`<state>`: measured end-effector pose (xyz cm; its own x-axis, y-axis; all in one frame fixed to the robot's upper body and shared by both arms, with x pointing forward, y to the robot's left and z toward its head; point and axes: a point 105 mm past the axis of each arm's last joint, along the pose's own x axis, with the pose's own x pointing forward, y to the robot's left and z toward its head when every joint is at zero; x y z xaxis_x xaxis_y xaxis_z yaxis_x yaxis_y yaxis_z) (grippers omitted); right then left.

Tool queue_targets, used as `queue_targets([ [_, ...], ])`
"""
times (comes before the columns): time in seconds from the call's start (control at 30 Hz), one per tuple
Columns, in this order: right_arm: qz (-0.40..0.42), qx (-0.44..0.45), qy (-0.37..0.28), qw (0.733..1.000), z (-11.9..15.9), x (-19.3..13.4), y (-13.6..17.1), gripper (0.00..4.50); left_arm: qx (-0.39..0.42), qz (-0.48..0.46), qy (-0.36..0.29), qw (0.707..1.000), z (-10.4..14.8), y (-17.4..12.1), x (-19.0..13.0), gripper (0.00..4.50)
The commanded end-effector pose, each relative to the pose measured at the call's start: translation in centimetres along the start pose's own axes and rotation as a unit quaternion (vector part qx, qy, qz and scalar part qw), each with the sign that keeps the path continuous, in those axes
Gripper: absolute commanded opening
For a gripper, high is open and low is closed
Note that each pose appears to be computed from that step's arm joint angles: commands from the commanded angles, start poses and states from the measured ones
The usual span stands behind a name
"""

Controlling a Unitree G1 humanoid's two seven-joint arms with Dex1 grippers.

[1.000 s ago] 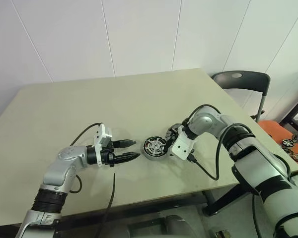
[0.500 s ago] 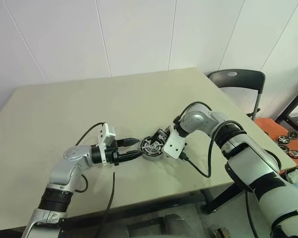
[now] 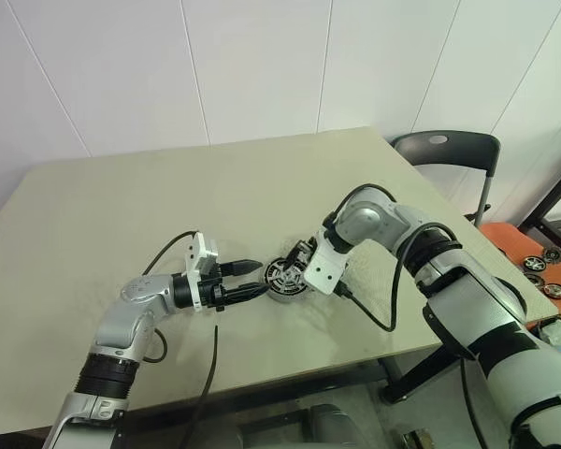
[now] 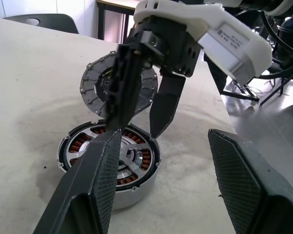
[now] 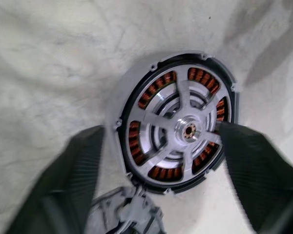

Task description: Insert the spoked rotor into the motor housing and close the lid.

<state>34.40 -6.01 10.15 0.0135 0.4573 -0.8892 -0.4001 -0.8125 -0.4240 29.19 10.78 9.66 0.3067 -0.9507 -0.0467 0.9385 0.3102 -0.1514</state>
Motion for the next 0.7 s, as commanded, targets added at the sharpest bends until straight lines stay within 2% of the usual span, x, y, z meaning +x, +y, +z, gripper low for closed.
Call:
queue_targets([
  [0.03, -0.016, -0.013, 0.005, 1.000, 0.2, -1.3, -0.8, 2.57, 0.021, 0.000, -0.010, 1.000, 1.1, 0.3, 0.2, 3.02],
  [0.7, 0.028, 0.006, 0.000, 1.000, 0.3, 0.4, 0.9, 2.57, 0.019, 0.002, -0.017, 1.000, 1.2, 0.3, 0.6, 3.02],
])
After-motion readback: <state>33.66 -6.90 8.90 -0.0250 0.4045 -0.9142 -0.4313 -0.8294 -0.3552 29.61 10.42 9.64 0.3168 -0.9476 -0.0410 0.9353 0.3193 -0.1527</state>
